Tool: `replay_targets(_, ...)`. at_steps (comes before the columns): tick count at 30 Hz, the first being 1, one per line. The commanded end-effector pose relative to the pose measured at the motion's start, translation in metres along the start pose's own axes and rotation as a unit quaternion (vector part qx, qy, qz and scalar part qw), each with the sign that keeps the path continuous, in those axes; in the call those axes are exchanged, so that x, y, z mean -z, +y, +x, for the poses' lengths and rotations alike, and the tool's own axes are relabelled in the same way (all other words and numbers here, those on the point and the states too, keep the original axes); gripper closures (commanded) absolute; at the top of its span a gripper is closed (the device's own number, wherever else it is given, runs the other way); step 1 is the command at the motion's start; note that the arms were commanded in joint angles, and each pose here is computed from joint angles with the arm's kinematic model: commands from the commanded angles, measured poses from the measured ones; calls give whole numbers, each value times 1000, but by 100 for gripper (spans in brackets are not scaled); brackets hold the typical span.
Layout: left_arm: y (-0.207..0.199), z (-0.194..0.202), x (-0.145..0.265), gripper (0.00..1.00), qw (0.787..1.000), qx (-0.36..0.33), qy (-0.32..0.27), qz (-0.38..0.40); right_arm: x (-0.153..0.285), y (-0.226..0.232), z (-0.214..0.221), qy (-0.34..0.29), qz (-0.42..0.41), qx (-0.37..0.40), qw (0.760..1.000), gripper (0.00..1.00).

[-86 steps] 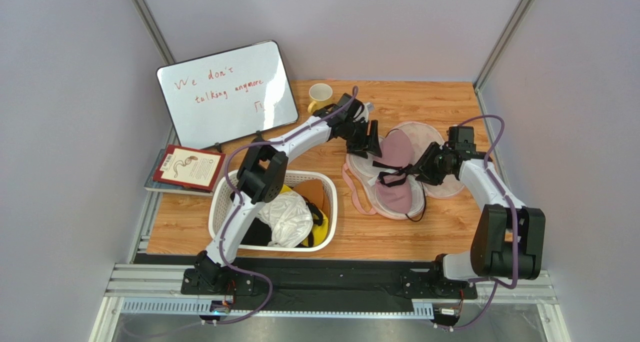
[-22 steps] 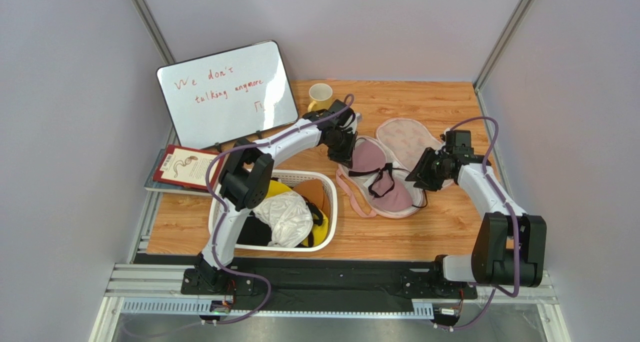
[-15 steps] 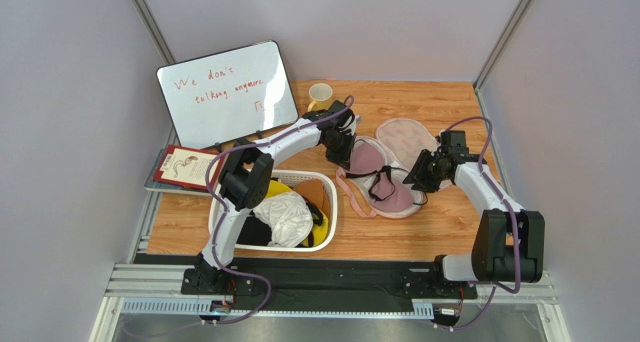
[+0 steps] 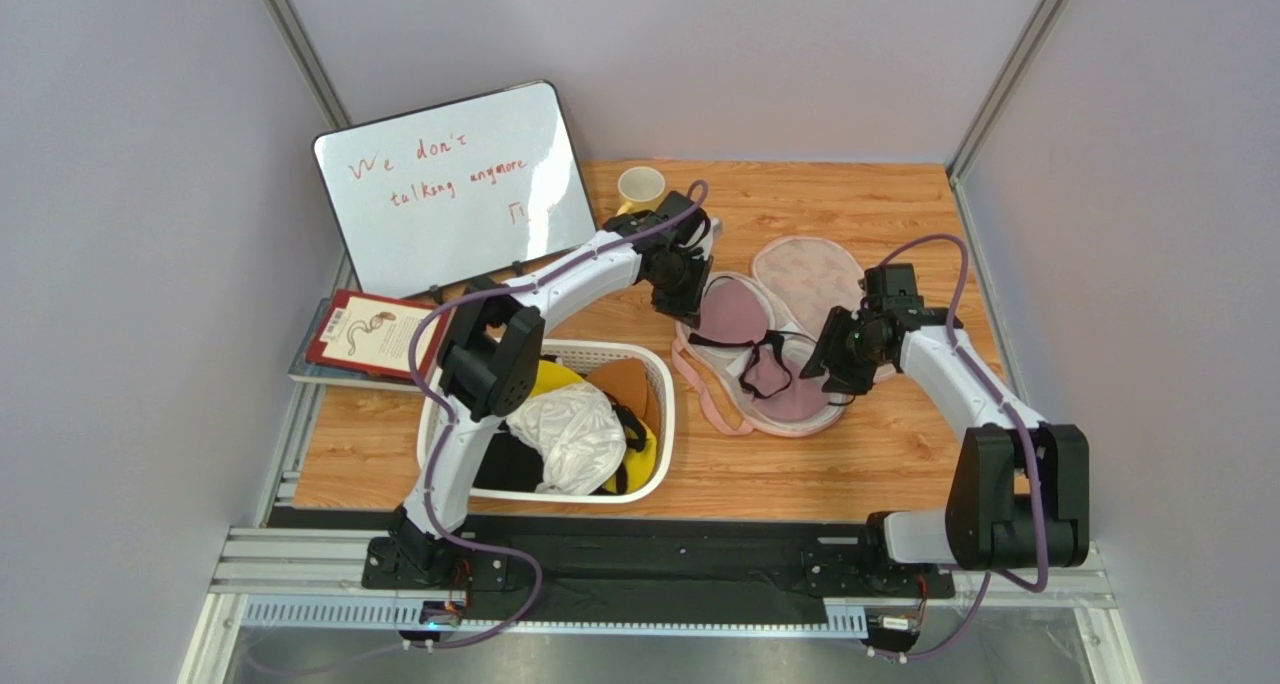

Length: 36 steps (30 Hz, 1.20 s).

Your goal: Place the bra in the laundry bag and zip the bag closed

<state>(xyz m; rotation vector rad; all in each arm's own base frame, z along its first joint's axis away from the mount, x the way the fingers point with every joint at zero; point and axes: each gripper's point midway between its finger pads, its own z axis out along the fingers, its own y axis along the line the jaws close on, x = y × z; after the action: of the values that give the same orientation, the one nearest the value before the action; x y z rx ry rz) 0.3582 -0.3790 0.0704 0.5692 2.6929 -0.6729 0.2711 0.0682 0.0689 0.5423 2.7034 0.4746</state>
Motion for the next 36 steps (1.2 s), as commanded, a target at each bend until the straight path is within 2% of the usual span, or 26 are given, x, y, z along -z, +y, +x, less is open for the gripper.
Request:
replay_targets(1, -3, -30, 9, 100, 999, -13, -52, -8, 16, -8, 9, -7, 27, 7, 1000, 52)
replay_targets(4, 0, -36, 9, 100, 998, -26, -62, -17, 21, -8, 17, 2, 26, -1, 1000, 50)
replay_targets(7, 3, -38, 7, 100, 997, -33, -62, -21, 22, -14, 29, 21, 45, -41, 998, 50)
replay_targets(10, 2, -38, 6, 100, 997, -37, -62, -19, 16, -12, 41, 27, 31, -85, 996, 50)
replay_targets(18, -1, -36, 6, 100, 998, -34, -59, -12, 2, 3, 44, -16, -39, -190, 981, 53)
replay_targets(36, -5, -35, 4, 100, 998, -40, -56, -5, -14, 14, 28, -23, -65, -212, 975, 58)
